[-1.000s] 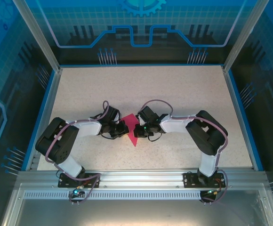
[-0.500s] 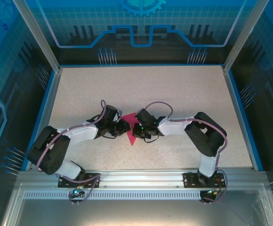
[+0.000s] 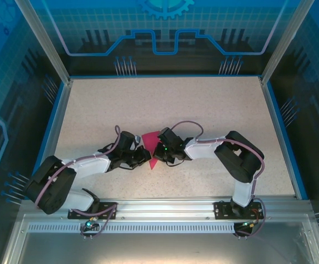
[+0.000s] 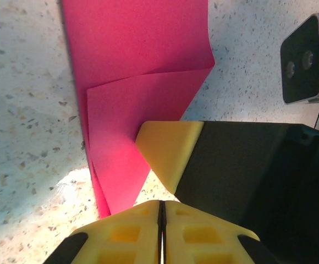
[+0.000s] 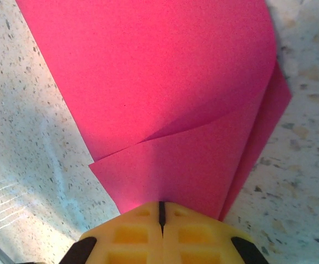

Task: Fold a paper plane with a square sheet of paper (pick it up from the middle)
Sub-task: Third fold the triangle at the center of the table.

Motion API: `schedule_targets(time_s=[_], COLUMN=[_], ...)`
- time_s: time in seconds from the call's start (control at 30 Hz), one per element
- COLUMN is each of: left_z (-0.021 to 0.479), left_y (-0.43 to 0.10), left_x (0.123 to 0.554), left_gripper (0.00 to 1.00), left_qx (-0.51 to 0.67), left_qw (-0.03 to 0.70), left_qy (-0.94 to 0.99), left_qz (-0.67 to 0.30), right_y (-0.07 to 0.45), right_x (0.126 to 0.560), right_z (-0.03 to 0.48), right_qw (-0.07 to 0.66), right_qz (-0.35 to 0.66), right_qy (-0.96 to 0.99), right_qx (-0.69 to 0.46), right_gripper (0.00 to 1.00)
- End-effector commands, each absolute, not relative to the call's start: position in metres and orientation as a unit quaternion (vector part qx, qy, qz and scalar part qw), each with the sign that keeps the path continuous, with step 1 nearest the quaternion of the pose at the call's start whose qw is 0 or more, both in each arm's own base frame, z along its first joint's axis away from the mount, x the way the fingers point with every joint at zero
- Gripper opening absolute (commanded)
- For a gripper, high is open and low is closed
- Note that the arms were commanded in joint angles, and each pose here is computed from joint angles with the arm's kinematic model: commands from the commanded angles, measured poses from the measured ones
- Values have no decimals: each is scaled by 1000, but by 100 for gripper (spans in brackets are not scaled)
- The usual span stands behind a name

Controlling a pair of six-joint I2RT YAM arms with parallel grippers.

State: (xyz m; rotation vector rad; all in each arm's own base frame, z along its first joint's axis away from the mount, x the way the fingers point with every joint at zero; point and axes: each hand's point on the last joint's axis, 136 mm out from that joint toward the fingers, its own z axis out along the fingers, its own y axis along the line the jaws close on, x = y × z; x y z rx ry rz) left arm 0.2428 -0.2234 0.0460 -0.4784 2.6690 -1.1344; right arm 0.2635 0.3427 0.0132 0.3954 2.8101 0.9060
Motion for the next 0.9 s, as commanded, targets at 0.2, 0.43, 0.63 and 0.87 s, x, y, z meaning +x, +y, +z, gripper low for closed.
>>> schedule_targets(time_s=[0.2, 0.43, 0.63, 0.87], left_z=[32, 10, 1, 1], left_y=[-238, -231, -222, -220], left_x=[234, 225, 221, 221], left_gripper=[6, 6, 6, 5], left_qx=[-156, -165, -168, -167], left_qw=[63, 35, 30, 30], left_qy=[906, 920, 931, 934], left_qz=[-389, -352, -321, -315], right_y=[339, 346, 344, 330], right_x=[261, 268, 266, 263], right_z=[3, 26, 44, 34], right_qw=[57, 79, 105, 105], right_qz=[316, 339, 346, 314], right_qy=[935, 932, 931, 944], right_qx=[147, 97, 40, 1], right_gripper=[0, 0, 0, 0])
